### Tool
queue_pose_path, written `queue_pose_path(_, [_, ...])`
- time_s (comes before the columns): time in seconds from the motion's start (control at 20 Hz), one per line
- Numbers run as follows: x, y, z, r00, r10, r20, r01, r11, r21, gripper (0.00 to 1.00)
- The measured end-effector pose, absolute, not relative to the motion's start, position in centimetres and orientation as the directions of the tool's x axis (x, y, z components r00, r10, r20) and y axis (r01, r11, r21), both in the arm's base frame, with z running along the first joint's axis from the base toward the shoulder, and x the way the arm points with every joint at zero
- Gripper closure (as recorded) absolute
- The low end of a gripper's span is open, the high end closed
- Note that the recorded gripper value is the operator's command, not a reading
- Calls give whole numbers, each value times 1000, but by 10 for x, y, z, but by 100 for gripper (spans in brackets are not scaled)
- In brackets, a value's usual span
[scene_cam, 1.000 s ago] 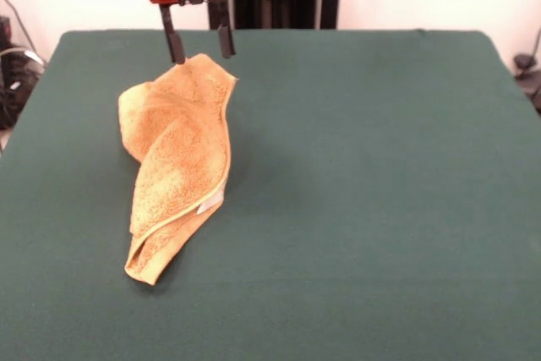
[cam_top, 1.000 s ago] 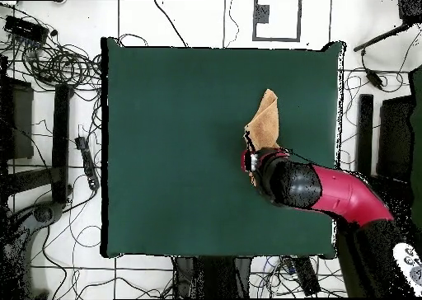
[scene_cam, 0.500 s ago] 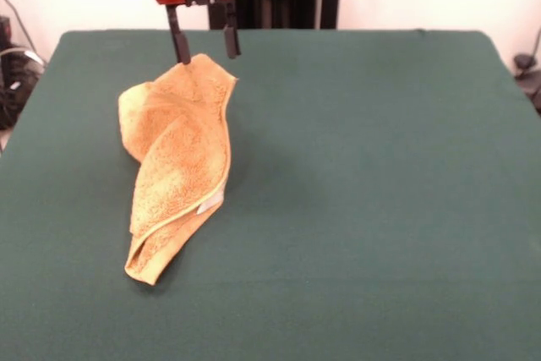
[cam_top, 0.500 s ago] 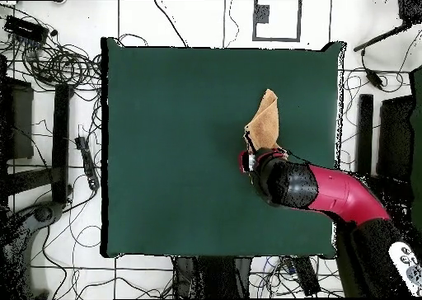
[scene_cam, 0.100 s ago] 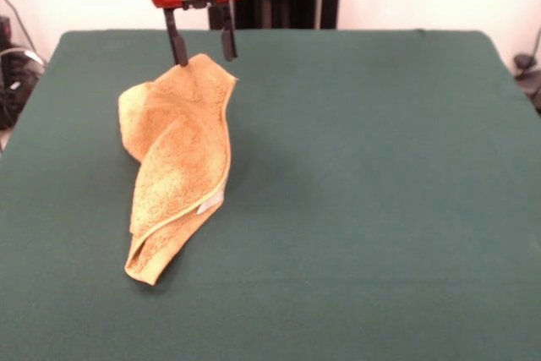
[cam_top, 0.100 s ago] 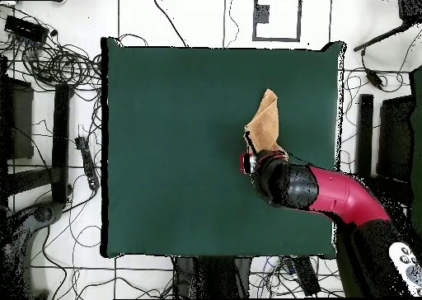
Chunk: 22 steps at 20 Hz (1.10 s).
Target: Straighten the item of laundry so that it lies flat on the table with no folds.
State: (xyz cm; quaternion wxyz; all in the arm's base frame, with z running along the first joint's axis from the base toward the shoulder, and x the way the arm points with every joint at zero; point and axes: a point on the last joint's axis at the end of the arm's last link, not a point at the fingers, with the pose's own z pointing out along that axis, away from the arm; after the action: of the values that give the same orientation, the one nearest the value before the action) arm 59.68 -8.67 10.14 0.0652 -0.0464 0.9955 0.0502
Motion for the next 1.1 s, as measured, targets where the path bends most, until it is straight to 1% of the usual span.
queue_pose_path(0.35, [591,-85,90,-990,-82,-114,-94,990,109,0])
queue_pose_path(0.4, [592,-84,90,-990,-83,-114,-95,990,108,100])
queue_pose_path(1.1, [596,-82,90,-986,-84,-146,-99,990,96,100])
